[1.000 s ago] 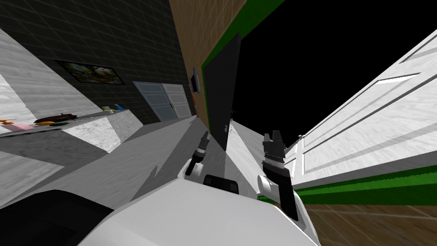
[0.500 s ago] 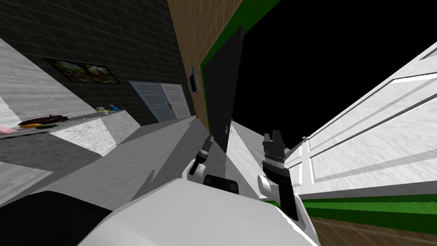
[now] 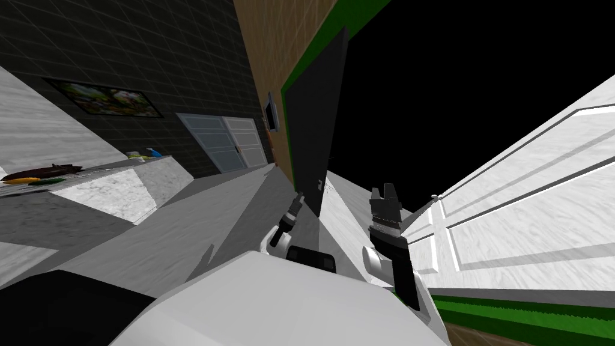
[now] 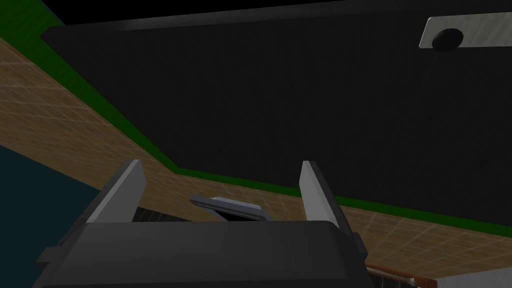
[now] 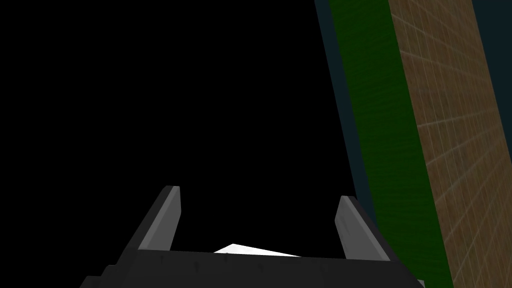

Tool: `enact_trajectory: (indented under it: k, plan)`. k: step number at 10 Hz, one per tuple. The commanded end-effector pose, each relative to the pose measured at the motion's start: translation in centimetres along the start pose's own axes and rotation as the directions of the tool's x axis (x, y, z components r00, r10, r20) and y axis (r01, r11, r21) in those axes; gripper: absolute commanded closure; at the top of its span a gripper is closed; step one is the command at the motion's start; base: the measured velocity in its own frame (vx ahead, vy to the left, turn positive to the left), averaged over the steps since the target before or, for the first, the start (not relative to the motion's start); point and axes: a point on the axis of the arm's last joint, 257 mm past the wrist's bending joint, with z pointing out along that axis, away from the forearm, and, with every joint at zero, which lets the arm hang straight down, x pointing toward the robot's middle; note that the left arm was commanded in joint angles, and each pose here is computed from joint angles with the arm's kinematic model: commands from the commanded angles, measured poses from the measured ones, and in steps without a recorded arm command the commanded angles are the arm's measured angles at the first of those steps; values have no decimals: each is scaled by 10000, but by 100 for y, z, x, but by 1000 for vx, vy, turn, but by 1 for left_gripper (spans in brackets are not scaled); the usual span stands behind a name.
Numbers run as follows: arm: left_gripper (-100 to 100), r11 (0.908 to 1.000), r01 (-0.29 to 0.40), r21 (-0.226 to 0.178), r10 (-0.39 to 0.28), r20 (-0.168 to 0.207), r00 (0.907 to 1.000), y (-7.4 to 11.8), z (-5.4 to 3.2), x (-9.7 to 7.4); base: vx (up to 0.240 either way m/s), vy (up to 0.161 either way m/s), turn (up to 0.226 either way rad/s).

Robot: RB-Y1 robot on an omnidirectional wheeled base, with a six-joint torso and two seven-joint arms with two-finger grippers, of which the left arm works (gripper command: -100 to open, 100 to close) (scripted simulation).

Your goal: Push the door open

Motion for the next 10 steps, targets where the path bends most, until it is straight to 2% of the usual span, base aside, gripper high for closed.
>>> enact_trajectory:
  k: [1,6,7,10]
  plan:
    - [-100,9997,152,-214,-157,-219,9996,117,-9,94,109,70,-22]
    - [-100,9962,468,-733,-522,-739,9959,402,-61,331,71,42,-17]
    - [-100,9932,607,-992,-706,-987,9926,534,-94,448,123,70,-41]
    - [-100,9872,789,-1385,-977,-1345,9861,721,-153,620,120,78,-21]
